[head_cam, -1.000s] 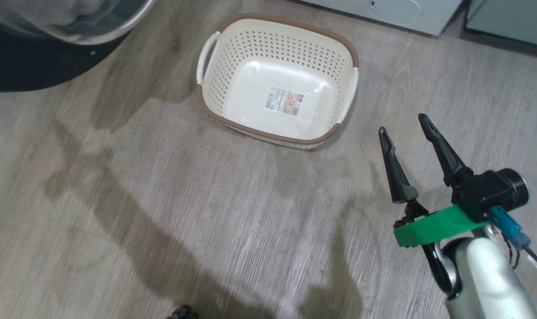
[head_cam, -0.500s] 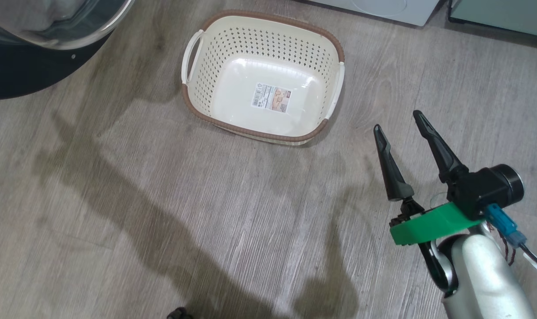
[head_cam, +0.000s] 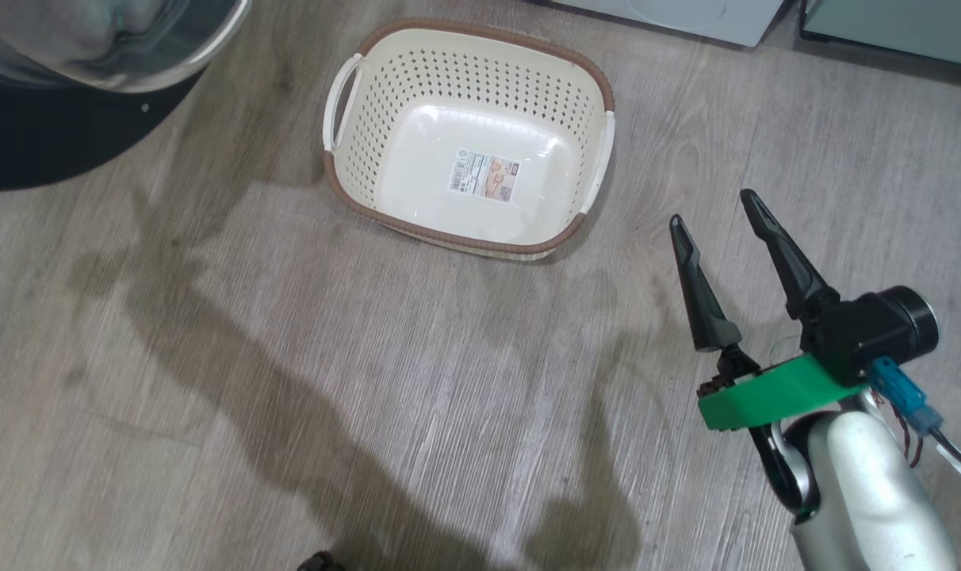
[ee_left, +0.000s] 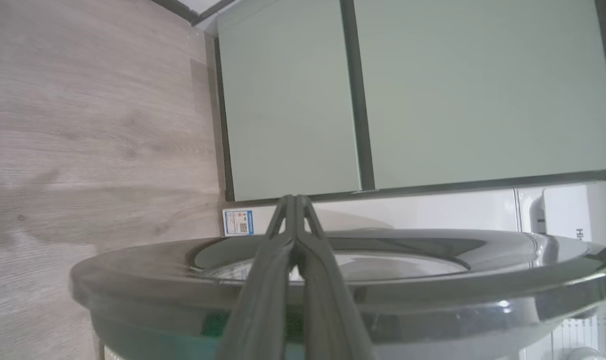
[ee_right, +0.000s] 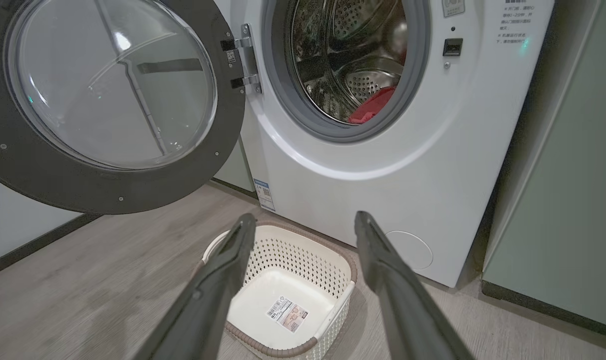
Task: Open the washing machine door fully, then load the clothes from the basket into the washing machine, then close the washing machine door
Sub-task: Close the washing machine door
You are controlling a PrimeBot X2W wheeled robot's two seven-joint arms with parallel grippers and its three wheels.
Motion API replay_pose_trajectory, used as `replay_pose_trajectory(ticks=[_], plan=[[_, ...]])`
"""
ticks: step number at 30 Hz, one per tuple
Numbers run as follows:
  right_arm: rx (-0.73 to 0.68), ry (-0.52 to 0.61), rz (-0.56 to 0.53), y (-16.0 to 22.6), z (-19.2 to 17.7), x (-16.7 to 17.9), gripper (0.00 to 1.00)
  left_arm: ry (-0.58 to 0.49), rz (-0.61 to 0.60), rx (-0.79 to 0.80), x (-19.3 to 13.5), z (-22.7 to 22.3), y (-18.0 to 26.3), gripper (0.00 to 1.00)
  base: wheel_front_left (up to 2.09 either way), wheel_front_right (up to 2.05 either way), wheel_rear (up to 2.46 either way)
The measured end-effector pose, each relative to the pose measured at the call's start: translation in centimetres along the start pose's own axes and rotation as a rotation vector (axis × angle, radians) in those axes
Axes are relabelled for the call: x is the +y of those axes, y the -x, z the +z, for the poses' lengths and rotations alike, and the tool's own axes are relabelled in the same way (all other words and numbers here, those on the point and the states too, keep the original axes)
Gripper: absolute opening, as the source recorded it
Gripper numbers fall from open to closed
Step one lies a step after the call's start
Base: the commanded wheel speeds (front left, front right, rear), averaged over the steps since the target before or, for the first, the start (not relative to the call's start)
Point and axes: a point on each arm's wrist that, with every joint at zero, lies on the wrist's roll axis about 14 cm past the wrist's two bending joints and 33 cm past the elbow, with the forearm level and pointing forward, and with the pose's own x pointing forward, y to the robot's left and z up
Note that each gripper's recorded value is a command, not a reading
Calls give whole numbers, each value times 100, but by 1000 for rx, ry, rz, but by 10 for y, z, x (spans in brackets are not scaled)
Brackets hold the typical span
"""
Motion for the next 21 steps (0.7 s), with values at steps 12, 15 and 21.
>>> replay_pose_trajectory(ticks=[12, 15, 21], plan=[[-26, 13, -6, 4, 14, 4, 100, 45, -91, 322, -9, -65, 15, 0, 0, 0, 0], [-37, 15, -7, 6, 20, 6, 100, 27, -111, 390, -10, -78, 22, 0, 0, 0, 0], [-57, 22, -11, 10, 30, 8, 100, 17, -154, 536, -16, -108, 38, 0, 0, 0, 0]])
